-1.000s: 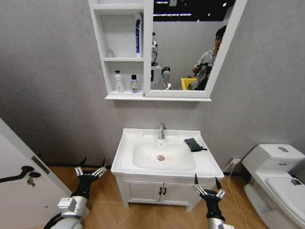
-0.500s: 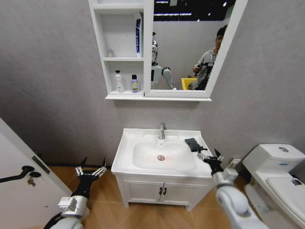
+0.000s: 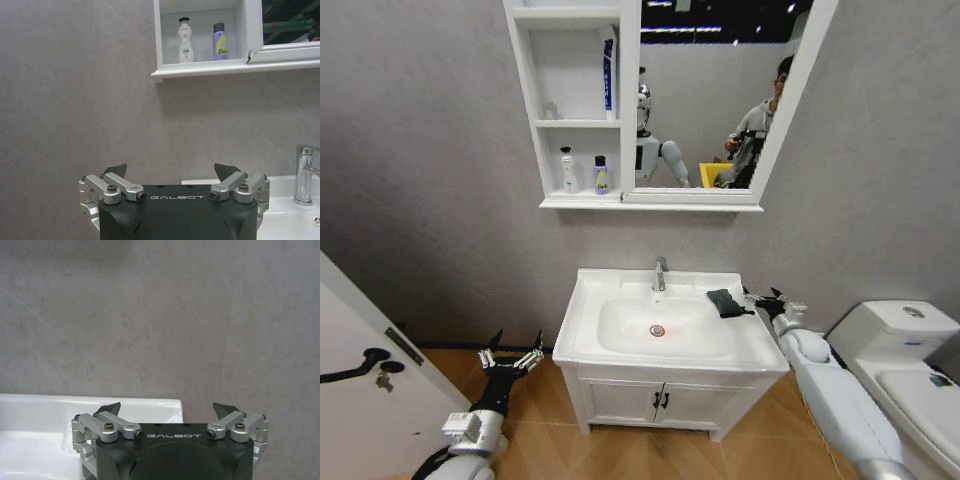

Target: Move facial cleanser and shampoo from washbasin to cabinet, then wipe washbasin with towel.

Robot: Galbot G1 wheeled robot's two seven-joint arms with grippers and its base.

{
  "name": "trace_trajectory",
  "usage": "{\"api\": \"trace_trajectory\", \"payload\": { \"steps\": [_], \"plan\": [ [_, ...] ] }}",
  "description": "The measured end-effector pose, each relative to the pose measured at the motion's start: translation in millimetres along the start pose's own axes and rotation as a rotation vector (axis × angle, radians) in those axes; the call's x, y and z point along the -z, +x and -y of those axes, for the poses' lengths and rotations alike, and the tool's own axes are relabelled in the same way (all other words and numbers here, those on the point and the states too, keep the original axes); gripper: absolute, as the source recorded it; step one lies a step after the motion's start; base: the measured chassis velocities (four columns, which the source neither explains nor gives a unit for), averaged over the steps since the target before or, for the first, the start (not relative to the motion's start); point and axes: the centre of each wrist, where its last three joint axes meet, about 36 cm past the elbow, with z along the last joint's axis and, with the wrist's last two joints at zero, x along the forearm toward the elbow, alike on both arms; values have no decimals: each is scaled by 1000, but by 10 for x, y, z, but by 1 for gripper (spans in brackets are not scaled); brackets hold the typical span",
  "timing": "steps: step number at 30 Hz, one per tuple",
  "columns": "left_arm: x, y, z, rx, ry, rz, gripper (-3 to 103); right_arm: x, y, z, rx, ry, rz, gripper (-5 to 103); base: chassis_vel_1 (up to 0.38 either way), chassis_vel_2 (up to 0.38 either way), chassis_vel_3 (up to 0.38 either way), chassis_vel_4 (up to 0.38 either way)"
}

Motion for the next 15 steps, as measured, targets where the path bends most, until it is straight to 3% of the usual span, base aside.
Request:
{"api": "trace_trajectory", "payload": {
  "steps": [9,10,12,15],
  "plan": [
    [0,0,0,0,0,0,99,-200,-262,-303,66,-31,-14,100,0,0,0,0],
    [0,0,0,0,0,0,99,-183,-250,-409,81,-33,33,103,0,0,0,0],
    [0,0,0,0,0,0,99,-77,-113,-595,95,-23,131,95,0,0,0,0],
    [0,0,0,0,0,0,99,69,152,-743,124,-25,208,99,0,0,0,0]
  ]
}}
